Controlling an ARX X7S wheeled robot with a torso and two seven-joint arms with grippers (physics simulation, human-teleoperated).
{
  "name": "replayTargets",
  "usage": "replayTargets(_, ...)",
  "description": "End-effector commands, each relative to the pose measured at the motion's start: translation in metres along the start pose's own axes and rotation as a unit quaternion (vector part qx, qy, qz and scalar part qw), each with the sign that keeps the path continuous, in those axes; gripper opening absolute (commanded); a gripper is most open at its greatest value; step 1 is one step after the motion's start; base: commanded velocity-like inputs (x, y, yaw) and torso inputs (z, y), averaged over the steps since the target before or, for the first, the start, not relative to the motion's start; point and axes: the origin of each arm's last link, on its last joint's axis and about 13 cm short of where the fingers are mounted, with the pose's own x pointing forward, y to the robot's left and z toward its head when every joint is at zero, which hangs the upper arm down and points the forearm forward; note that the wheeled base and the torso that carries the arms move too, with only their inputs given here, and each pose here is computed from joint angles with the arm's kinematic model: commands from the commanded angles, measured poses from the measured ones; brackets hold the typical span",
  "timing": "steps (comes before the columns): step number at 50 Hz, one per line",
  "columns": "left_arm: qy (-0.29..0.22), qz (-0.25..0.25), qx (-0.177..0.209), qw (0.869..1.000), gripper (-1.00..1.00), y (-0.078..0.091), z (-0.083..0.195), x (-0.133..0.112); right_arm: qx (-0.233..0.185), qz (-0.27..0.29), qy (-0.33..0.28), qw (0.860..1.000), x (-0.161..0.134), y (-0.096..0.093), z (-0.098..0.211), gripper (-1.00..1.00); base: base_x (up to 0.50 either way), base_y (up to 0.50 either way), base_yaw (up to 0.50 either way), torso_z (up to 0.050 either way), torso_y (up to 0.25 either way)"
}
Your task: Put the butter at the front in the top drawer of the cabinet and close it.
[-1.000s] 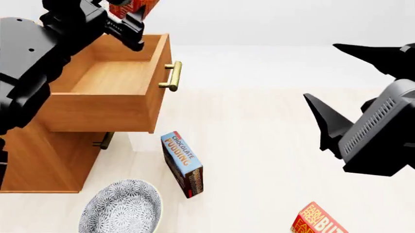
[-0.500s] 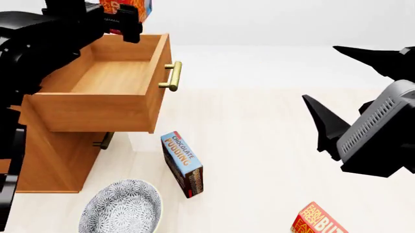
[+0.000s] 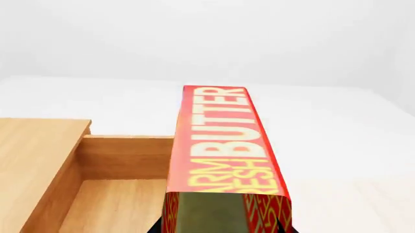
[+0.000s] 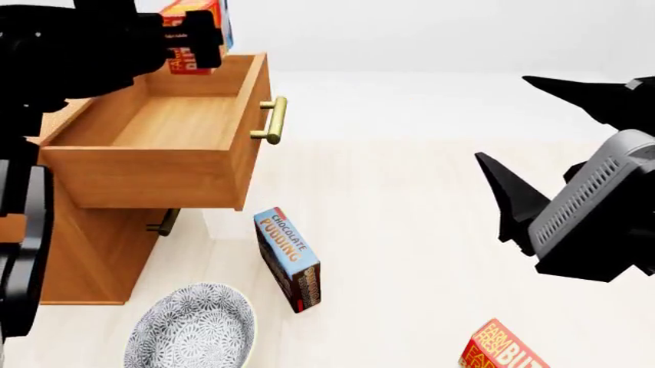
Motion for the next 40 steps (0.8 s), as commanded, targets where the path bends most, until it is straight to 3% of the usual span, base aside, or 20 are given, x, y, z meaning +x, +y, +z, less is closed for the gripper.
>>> replayTargets(1, -0.003, 0.023, -0.025, 0.999, -1.00, -0.001, 0.014, -0.001, 0.001, 0.001, 0.000, 1.000, 0.001, 0.001, 0.000, 1.00, 0.00, 0.00, 0.00, 0.000, 0.000)
replayTargets(17, 0.016, 0.036, 0.020, 0.999, -1.00, -0.003, 0.001, 0.011, 0.003, 0.004, 0.003, 1.000, 0.000, 0.003, 0.000, 1.00, 0.00, 0.00, 0.00, 0.001, 0.001)
replayTargets(40, 0.042, 0.032, 0.037, 0.998, -1.00, -0.004, -0.014, 0.016, 0.004, 0.002, 0.006, 1.000, 0.001, 0.004, -0.001, 1.00, 0.00, 0.00, 0.00, 0.000, 0.001)
